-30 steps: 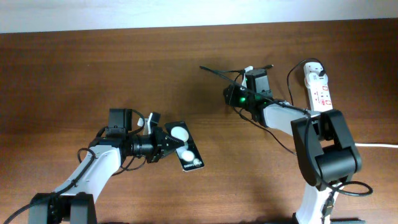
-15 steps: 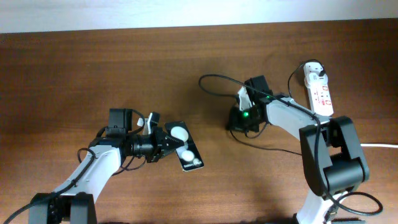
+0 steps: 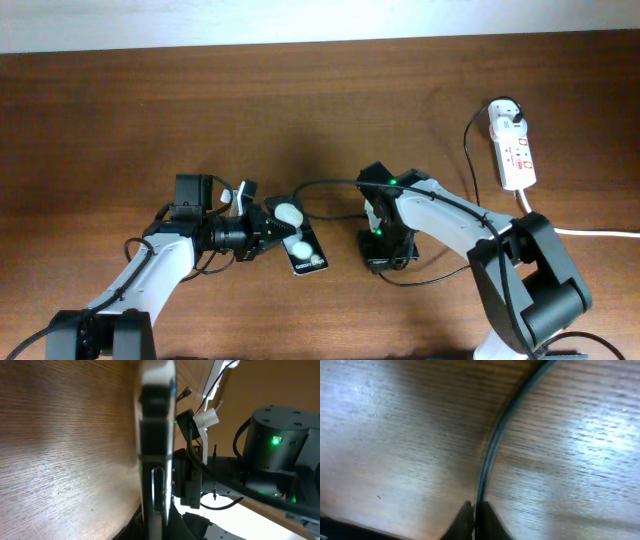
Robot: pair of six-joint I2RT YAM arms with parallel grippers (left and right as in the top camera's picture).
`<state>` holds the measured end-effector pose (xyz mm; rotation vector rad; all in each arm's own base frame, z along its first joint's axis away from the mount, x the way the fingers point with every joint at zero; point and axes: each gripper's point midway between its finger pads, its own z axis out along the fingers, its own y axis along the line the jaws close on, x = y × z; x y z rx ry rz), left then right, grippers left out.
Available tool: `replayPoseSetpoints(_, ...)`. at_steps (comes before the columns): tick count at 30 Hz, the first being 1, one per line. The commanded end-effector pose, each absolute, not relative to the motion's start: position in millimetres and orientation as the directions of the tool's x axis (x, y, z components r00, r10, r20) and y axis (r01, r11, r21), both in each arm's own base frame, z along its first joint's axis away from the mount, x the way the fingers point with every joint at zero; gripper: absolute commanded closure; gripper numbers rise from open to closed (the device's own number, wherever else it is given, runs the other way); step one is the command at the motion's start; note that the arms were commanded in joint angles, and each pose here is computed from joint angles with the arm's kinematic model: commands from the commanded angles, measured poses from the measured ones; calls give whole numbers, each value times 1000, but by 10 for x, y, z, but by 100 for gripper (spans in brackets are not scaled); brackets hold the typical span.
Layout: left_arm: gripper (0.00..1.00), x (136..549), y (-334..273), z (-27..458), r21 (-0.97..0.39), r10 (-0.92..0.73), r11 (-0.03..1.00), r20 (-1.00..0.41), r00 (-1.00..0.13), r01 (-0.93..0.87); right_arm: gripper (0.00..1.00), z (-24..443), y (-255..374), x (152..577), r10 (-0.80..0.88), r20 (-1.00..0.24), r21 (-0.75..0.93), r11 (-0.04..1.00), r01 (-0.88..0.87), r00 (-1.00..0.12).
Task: Plug charger to phone and switch on socket
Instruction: 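Grasp the black USB-C cable near its plug with the right gripper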
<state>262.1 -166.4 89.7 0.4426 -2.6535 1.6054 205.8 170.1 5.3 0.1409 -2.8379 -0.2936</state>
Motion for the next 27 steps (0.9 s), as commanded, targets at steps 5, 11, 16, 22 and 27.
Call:
replayPoseSetpoints(5, 100, 2651, -1682, 973, -882, -218, 420, 129, -967, -212, 9, 456, 1794, 2420, -125, 170, 209, 974, -89, -977)
replayPoseSetpoints(11, 100, 2652, -1681, 973, -882, -218, 420, 129, -967, -212, 1, 682, 1587, 2884, 64, 45, 101, 993, 68, -997)
replayPoseSetpoints(16, 100, 2650, -1682, 973, -882, -218, 420, 129, -967, -213, 1, 669, 1409, 3326, 156, -102, 95, 985, 146, -983)
replayPoseSetpoints(22, 100, 2651, -1681, 972, -882, -218, 420, 129, -967, -212, 19, 297, 1129, 3492, 451, -112, 3, 891, 454, -885)
replayPoseSetpoints(27, 100, 2647, -1682, 972, -882, -218, 420, 132, -967, -215, 37, -50, 1020, 3498, 547, -69, -44, 834, 550, -834)
